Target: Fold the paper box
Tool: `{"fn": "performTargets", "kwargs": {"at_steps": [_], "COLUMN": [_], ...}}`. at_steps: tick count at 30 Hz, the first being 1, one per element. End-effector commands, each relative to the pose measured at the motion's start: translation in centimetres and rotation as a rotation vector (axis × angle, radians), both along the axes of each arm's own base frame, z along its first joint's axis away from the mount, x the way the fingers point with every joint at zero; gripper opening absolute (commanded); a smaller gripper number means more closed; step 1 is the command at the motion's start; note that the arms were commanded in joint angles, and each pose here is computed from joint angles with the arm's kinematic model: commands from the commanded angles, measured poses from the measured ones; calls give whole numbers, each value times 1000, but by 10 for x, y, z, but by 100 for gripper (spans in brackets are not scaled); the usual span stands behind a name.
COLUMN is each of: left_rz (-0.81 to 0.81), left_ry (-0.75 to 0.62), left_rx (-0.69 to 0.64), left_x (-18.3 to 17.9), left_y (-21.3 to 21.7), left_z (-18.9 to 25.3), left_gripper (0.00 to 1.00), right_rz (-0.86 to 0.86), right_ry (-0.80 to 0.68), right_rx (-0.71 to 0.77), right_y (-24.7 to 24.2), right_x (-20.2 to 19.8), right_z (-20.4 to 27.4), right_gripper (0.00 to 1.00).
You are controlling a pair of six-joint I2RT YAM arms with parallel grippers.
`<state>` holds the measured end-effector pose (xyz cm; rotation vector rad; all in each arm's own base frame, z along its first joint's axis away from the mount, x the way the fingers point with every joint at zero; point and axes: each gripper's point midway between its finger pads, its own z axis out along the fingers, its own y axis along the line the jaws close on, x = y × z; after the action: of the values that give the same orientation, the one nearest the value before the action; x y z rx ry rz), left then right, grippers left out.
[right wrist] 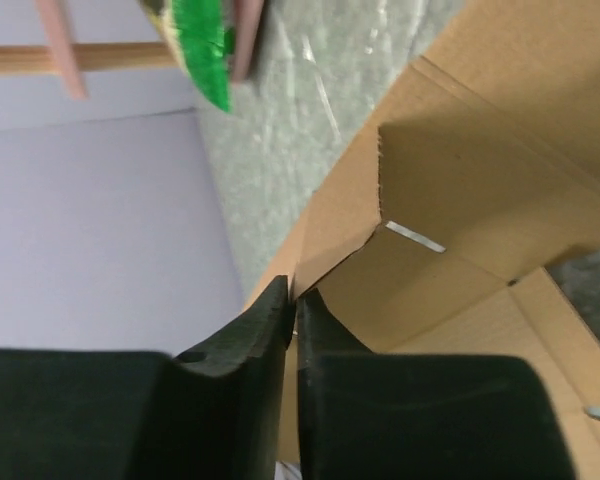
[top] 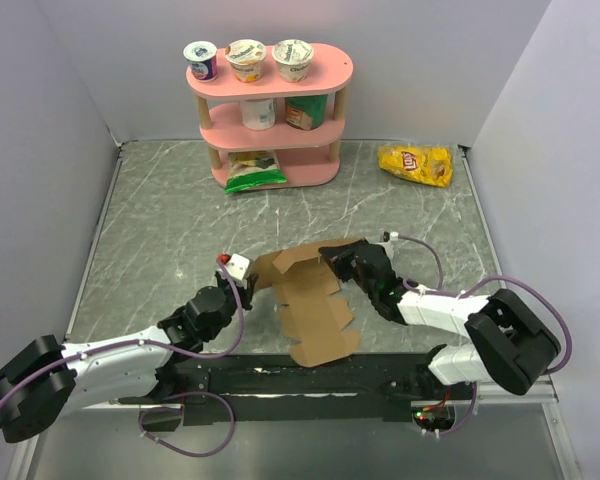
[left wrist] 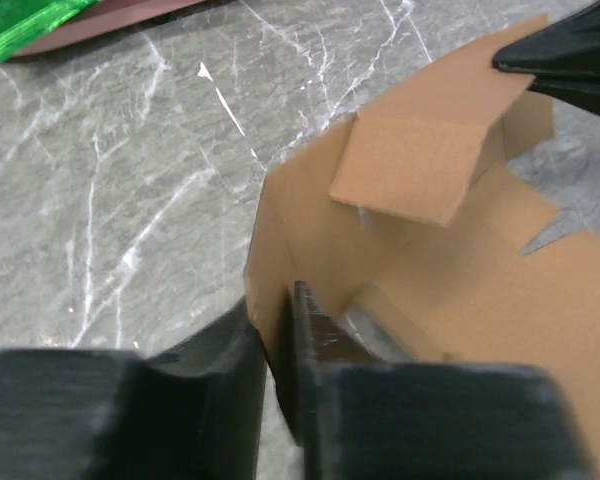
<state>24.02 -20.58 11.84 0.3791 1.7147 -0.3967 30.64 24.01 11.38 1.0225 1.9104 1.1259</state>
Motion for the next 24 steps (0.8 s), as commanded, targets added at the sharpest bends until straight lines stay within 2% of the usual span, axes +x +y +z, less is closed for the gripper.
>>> {"fn": "performTargets", "kwargs": {"at_steps": [1, 3, 4, 7, 8, 11, 15, 19, 20, 24], "left_rz": [42, 53, 56, 94, 105, 141, 166, 96, 42, -8], "left_ry": [-33, -29, -28, -32, -41, -38, 10, 89, 123, 250], "left_rx": [-70, -81, -94, -141, -161, -220, -329, -402, -409, -469], "left_x": [9, 9, 9, 11, 11, 10, 6, -1, -5, -8], "left_y": [-4, -2, -2, 3, 5, 11, 13, -6, -20, -49], "left_z": [28, 31, 34, 50, 58, 77, 94, 91, 87, 74], "left_gripper": [45, 61, 73, 93, 95, 97, 93, 83, 81, 77], "right_rz": [-78, -94, -100, -113, -120, -143, -192, -254, -274, -301], "right_ry": [-27, -41, -44, -60, -66, -111, -179, -243, -254, -285], "right_rx": [-29, -37, -35, -25, -19, 0, 3, -14, -16, -12], "right_y": [-18, -22, -23, -25, -26, -28, -33, -39, -43, -46], "right_x": [0, 0, 1, 1, 2, 6, 13, 22, 24, 26], "right_z": [-3, 2, 3, 6, 7, 16, 34, 51, 53, 60], "right_gripper": [6, 0, 0, 0, 0, 0, 0, 0, 0, 0]}}
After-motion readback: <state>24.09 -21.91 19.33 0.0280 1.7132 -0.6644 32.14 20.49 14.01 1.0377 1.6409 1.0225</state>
